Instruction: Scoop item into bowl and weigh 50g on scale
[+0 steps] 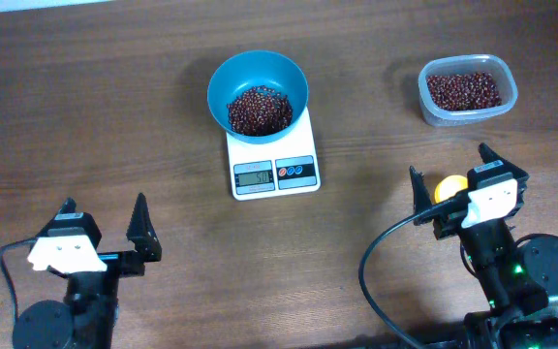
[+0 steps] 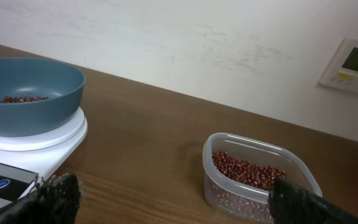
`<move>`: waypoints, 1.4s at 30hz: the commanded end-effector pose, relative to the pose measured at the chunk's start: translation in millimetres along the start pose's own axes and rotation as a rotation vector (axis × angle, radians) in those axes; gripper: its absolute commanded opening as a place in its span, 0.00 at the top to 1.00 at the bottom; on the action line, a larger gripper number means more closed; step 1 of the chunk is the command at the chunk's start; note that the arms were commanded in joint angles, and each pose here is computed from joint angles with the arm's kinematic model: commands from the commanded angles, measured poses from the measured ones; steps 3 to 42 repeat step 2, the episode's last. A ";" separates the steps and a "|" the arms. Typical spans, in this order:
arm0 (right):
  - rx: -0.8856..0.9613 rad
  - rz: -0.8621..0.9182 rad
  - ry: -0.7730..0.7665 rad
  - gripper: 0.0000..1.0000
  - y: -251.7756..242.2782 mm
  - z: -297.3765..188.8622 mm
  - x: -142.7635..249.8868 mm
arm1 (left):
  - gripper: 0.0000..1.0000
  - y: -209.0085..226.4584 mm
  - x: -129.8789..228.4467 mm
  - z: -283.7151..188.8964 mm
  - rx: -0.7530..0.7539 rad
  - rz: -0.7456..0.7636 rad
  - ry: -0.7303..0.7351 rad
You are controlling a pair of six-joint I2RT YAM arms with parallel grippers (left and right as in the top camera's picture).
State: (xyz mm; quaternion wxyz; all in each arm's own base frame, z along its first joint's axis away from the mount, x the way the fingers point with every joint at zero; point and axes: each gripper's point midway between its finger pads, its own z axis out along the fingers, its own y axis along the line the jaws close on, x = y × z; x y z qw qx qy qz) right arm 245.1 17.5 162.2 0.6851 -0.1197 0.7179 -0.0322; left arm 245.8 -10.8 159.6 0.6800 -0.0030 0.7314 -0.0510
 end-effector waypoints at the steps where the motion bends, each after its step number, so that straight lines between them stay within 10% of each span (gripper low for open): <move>1: 0.008 -0.006 0.006 0.02 -1.3 0.1 3.3 | 0.01 0.1 1.6 -0.1 -0.002 -0.010 0.002; 42: 0.008 -0.006 0.006 0.01 -1.3 0.1 3.4 | 0.01 0.1 1.6 -0.1 -0.002 -0.009 0.002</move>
